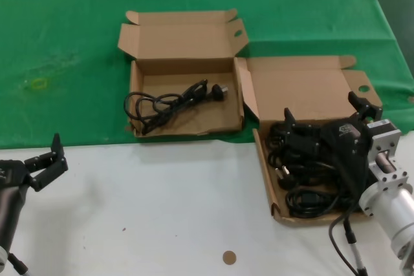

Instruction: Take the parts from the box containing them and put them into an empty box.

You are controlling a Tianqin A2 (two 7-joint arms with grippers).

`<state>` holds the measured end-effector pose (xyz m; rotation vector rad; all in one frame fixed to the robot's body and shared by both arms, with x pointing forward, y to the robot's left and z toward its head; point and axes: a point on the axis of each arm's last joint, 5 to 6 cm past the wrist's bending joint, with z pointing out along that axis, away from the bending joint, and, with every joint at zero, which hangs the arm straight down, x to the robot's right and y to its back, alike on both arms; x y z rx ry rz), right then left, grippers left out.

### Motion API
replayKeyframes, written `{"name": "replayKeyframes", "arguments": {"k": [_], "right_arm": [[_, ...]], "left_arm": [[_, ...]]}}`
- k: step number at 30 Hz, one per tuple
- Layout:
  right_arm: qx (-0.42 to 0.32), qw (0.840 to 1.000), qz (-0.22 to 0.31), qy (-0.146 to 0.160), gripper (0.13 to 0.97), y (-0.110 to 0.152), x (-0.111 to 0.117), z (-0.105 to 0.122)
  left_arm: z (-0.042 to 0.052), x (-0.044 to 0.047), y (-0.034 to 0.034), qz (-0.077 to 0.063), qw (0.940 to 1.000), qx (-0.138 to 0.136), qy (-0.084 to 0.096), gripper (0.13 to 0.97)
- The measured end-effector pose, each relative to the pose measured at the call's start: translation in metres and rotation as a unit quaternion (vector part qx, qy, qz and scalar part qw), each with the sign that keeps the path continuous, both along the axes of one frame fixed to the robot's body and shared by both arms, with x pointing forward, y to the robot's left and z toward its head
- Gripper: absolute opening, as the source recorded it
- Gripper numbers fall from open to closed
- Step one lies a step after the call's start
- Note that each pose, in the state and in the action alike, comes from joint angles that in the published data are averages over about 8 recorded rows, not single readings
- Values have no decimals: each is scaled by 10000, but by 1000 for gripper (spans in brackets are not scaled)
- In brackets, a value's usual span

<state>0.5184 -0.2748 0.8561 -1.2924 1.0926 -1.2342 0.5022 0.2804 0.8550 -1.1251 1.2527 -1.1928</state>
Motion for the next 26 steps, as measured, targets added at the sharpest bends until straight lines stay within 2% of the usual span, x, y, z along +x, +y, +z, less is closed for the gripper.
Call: {"name": "replayKeyframes", "arguments": {"k": [26], "right_arm": [[0, 10000, 0, 0, 966, 0, 0, 0]], "left_arm": [[0, 0, 0, 0, 10000, 0, 0, 966]]}}
